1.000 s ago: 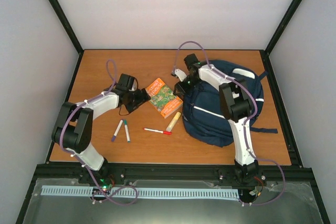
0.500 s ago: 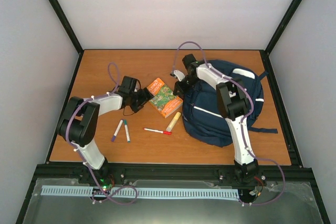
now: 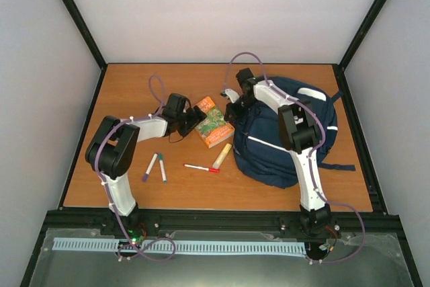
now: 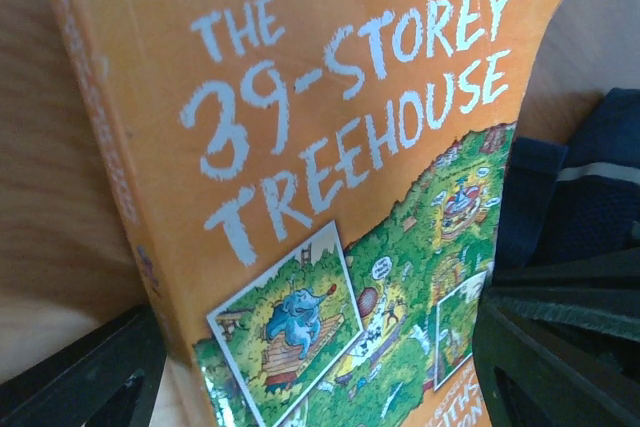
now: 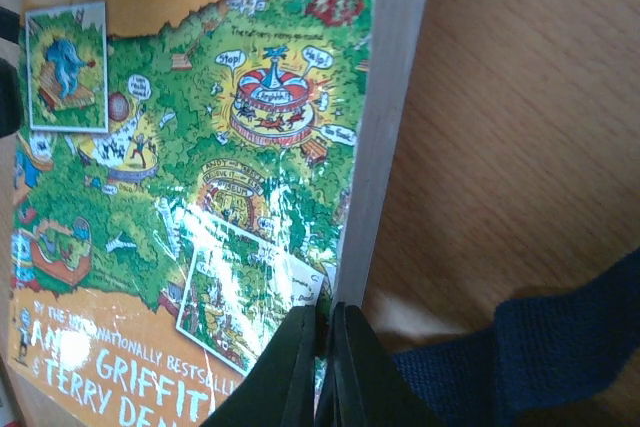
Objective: Pack the student bag
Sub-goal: Pick up the book from the center of the board.
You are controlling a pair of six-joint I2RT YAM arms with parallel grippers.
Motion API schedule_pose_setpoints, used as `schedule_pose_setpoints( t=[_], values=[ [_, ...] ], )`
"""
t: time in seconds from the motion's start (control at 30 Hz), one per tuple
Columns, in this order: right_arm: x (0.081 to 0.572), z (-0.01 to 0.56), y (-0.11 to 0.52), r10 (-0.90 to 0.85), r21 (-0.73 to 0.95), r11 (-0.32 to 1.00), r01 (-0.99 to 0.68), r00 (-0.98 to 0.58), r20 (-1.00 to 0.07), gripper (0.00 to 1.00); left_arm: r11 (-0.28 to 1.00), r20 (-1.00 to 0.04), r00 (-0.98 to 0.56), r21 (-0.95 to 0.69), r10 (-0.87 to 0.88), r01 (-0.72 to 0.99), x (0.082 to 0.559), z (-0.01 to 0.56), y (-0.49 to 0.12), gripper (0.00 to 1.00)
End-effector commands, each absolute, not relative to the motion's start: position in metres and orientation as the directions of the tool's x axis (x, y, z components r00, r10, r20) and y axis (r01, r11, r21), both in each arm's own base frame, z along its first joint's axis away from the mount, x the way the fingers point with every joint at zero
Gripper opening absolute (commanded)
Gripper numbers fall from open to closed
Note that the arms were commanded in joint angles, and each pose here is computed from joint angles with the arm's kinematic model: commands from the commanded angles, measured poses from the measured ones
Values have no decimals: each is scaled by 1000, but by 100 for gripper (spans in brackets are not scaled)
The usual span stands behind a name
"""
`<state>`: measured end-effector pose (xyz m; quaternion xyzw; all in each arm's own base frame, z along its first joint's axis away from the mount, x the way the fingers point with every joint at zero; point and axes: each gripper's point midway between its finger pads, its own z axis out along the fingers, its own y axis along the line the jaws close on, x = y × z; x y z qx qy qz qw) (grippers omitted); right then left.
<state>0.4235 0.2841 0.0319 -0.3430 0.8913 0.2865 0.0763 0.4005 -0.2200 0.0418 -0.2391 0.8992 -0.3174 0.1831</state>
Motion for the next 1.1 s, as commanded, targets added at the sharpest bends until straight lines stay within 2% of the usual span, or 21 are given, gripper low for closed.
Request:
schedule_pose_setpoints(
  t=[0.0, 0.2, 0.33, 0.53, 0.77, 0.83, 0.97, 1.07],
  values=[
    [384, -52, 260, -628, 432, 675, -598, -773, -90, 5, 650, -63, -865, -687, -498, -324, 375, 8, -261, 87],
    [375, -56, 268, -638, 450, 664, -597, -766, -75, 5, 504, -98, -854, -839, -511, -205, 396, 49, -289, 85],
    [377, -48, 270, -638, 446, 661, -604, -765, -91, 6, 505, -128, -844, -844, -520, -183, 399, 66, -289, 77],
    [383, -31, 272, -630, 443, 655, -612, -766, -126, 8, 531, -145, -814, -817, -563, -222, 393, 75, -273, 57],
    [399, 29, 276, -605, 429, 631, -647, -756, -250, 13, 545, -204, -799, -820, -566, -177, 391, 100, -266, 30],
    [403, 53, 272, -590, 424, 626, -654, -753, -291, 16, 560, -239, -799, -816, -552, -143, 394, 114, -266, 24],
    [408, 114, 252, -562, 375, 623, -687, -726, -397, 24, 607, -349, -798, -794, -490, -25, 397, 160, -267, 4],
    [393, 159, 230, -554, 334, 606, -722, -684, -474, 32, 679, -455, -800, -729, -392, 83, 392, 197, -264, 1]
  ],
)
